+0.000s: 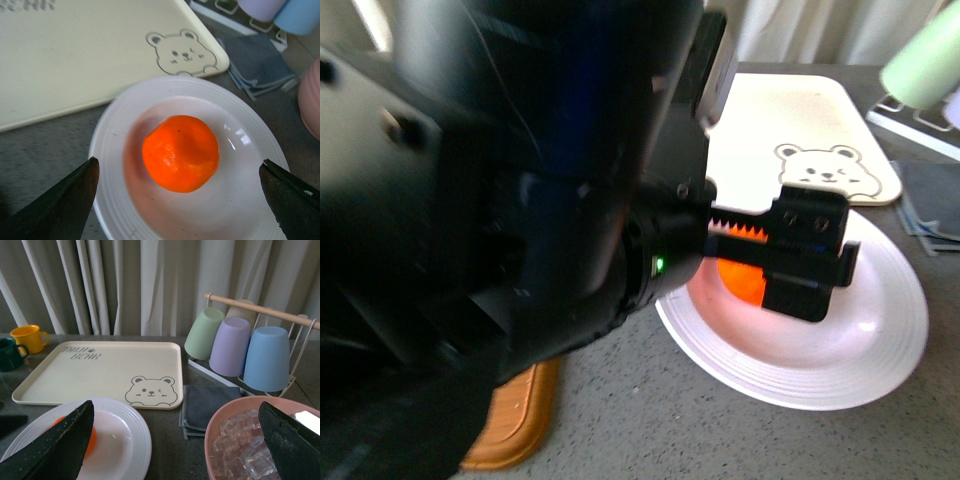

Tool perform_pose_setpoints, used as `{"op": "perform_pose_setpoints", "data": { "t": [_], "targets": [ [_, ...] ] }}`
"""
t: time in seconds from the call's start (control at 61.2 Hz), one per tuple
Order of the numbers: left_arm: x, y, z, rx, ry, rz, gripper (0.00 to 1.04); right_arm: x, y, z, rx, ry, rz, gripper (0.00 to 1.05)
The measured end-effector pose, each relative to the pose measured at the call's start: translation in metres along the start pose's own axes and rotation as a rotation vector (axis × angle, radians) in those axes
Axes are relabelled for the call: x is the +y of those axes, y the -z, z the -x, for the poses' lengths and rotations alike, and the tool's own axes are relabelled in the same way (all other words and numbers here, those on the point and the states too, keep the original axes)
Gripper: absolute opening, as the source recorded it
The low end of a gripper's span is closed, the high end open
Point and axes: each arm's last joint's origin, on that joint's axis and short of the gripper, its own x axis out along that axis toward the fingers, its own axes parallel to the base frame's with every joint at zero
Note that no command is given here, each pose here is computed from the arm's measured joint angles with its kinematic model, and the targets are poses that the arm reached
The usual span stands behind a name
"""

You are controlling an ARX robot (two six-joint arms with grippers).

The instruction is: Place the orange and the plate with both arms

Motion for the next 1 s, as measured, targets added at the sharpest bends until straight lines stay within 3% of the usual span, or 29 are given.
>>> {"op": "perform_pose_setpoints", "data": {
  "t": [0.196, 0.327, 0.408, 0.457, 0.8, 0.996],
  "targets": [
    [0.041, -0.03, 0.065, -0.162, -0.136, 0.067, 0.96, 0.0, 0.0, 0.0, 0.0, 0.0, 0.0, 0.96],
    [0.062, -0.038, 0.11, -0.246, -0.232, 0.087, 0.95, 0.0, 0.0, 0.0, 0.0, 0.0, 0.0, 0.96],
    [0.073, -0.036, 0.137, -0.467, -0.5, -0.012, 0.79, 0.0, 0.0, 0.0, 0.0, 0.0, 0.0, 0.96],
    [0.079, -0.032, 0.151, -0.514, -0.597, -0.06, 0.7, 0.0, 0.0, 0.0, 0.0, 0.0, 0.0, 0.96],
    [0.089, 0.0, 0.2, -0.492, -0.639, -0.147, 0.02, 0.0, 0.0, 0.0, 0.0, 0.0, 0.0, 0.96],
    [0.092, 0.02, 0.214, -0.482, -0.646, -0.148, 0.02, 0.0, 0.0, 0.0, 0.0, 0.0, 0.0, 0.96]
  ]
}}
